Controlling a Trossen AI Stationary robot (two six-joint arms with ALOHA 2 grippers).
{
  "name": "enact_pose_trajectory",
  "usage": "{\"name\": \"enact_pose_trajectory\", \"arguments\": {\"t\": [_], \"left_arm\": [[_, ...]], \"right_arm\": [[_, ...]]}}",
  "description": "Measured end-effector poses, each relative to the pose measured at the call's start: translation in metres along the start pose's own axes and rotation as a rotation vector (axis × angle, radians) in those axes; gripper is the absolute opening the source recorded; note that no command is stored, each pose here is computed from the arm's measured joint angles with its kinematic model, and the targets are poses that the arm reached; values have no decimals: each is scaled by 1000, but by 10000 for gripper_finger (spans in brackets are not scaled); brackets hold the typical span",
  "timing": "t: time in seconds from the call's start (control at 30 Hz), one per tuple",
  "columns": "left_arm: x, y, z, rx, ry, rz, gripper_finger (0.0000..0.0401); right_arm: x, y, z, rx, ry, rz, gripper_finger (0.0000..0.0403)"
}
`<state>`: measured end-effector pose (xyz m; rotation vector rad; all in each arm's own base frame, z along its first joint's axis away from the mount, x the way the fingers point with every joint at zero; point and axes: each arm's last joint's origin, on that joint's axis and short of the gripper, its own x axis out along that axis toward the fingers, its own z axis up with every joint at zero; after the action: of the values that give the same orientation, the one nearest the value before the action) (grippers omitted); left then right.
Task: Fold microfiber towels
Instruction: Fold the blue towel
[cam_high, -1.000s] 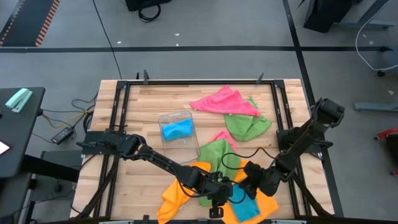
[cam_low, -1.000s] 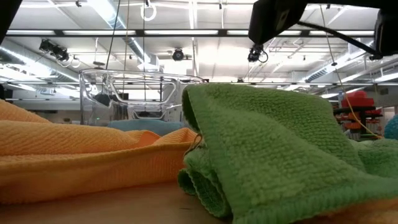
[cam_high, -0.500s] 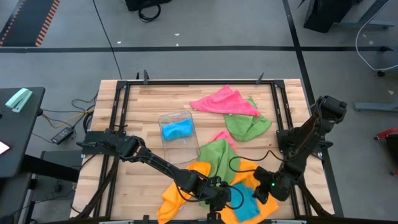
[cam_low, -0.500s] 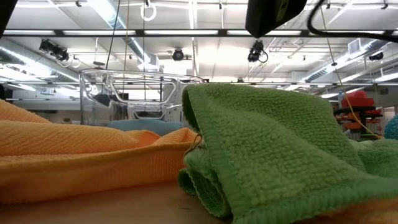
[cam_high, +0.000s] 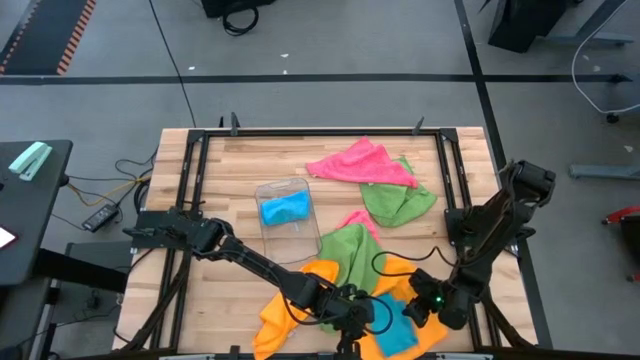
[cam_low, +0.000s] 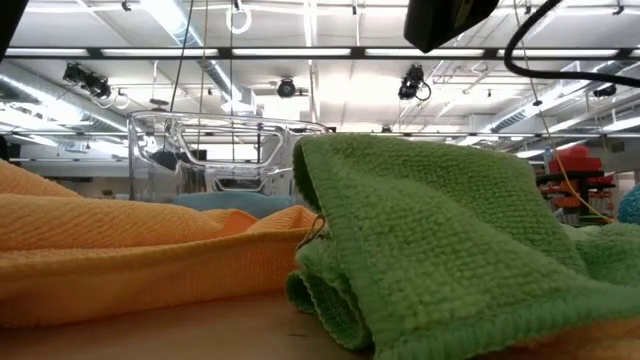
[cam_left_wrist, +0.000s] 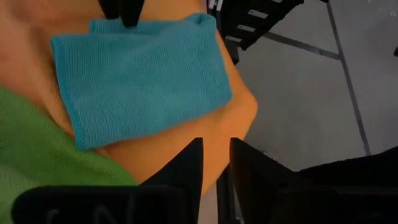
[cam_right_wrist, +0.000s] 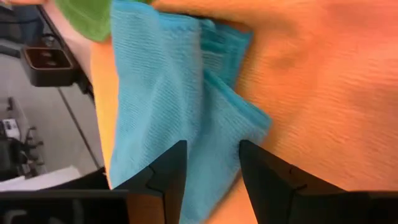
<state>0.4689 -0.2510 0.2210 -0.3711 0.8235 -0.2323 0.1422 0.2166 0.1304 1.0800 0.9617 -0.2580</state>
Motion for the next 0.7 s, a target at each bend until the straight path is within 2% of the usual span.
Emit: {"name": "enact_pose_trajectory", "arguments": {"t": [0.17,0.43,0.7], "left_arm": [[0,0,0,0,-2,-2,87],[0,-3,-1,4,0,-5,86],[0,1,1,2,-3,0,88]], "right_arm": [[9,-7,-5,-3,14,-42,156],[12,-10,-12,1,24,-40,151],[15,0,-3,-50,-21,18,79]]}}
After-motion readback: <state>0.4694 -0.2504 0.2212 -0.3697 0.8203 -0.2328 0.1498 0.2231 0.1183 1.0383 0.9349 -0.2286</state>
